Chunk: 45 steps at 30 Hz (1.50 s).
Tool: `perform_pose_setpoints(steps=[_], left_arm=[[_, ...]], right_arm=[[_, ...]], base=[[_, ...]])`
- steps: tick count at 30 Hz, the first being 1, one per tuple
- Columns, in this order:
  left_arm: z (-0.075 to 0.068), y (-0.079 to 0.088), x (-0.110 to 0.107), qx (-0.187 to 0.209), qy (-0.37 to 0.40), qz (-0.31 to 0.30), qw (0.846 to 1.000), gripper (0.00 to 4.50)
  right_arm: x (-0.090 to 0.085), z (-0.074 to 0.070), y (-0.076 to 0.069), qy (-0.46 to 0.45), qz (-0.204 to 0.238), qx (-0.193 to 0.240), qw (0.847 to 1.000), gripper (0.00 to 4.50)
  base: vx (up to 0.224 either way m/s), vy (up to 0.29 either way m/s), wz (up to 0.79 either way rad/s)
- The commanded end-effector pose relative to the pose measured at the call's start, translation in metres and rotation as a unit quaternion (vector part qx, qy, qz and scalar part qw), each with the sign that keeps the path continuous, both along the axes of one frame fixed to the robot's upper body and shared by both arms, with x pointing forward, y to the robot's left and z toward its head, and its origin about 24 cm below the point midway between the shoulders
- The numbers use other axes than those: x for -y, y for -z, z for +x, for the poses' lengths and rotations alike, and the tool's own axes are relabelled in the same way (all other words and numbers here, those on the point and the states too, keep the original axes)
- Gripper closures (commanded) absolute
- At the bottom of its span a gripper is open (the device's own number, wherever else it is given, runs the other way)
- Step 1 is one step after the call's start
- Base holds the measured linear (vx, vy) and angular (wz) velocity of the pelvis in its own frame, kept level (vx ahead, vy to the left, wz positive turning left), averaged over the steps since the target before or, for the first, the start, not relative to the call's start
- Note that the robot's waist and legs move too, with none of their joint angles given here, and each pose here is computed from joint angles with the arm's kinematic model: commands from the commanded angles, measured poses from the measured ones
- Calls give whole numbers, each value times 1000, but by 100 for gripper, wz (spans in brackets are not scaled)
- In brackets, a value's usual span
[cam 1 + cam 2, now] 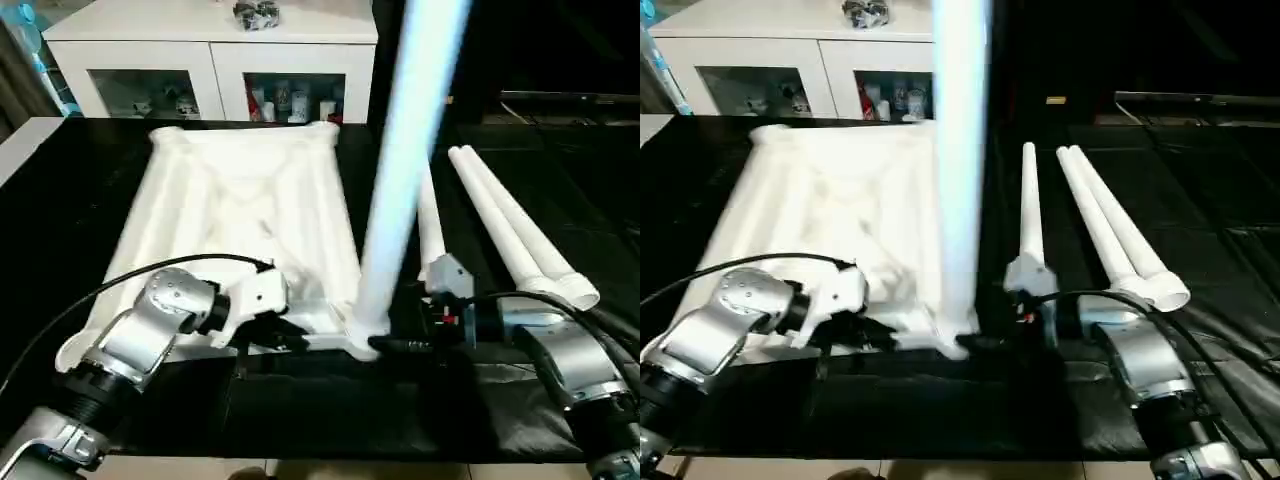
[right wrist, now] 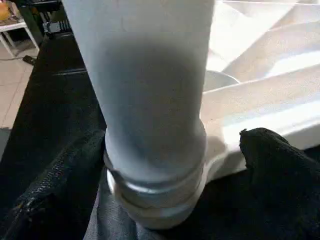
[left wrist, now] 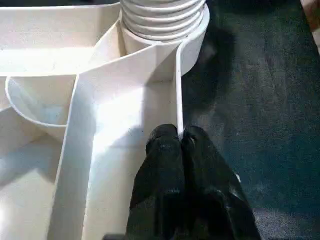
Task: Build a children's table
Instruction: Rotate leg to tighten
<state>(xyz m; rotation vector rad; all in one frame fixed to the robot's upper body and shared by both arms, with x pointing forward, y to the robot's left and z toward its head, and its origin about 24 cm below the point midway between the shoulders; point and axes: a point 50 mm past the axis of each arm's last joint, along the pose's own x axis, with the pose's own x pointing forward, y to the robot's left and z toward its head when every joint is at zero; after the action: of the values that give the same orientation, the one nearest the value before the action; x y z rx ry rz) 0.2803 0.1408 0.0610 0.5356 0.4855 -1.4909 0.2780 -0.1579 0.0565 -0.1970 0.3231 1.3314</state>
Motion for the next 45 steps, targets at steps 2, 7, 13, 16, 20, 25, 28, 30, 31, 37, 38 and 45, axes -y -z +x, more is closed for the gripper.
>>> perform_pose_setpoints(steps=[2,7,13,16,20,25,28,30,31,37,38,45], left_arm=[[-5,6,4,-12,38,21,999,450],[-5,6,4,-12,45,21,999,450],[-6,7,4,-13,46,21,999,450],[-5,7,3,-13,46,21,999,450],[-5,7,3,-14,46,21,999,450],[-5,7,3,-14,46,21,999,450],[0,4,6,-14,-1,-10,1000,450],[5,-3,12,-14,-66,-56,996,450],[6,-5,14,-13,-79,-67,995,450],[10,-12,28,13,-196,-107,975,450],[10,-12,28,14,-203,-108,973,450],[8,-15,38,22,-280,-119,952,450]], right_arm=[[-6,4,-4,-19,-4,10,1000,18],[-10,6,-4,-30,3,-4,1000,65],[-12,4,-3,-40,9,-24,999,108],[-12,3,-1,-43,9,-32,999,128],[-12,3,0,-43,7,-34,998,139],[-12,3,0,-43,7,-34,998,139],[-16,2,3,-16,22,-45,999,156],[-24,6,8,49,26,-40,998,174],[-26,8,10,68,23,-34,997,175],[-54,26,20,216,46,-39,975,180],[-56,27,20,223,46,-39,973,180],[-75,32,21,266,48,-33,962,180]], base=[[0,0,0],[0,0,0],[0,0,0],[0,0,0],[0,0,0],[0,0,0],[0,0,0],[0,0,0],[0,0,0],[0,0,0],[0,0,0],[0,0,0]])
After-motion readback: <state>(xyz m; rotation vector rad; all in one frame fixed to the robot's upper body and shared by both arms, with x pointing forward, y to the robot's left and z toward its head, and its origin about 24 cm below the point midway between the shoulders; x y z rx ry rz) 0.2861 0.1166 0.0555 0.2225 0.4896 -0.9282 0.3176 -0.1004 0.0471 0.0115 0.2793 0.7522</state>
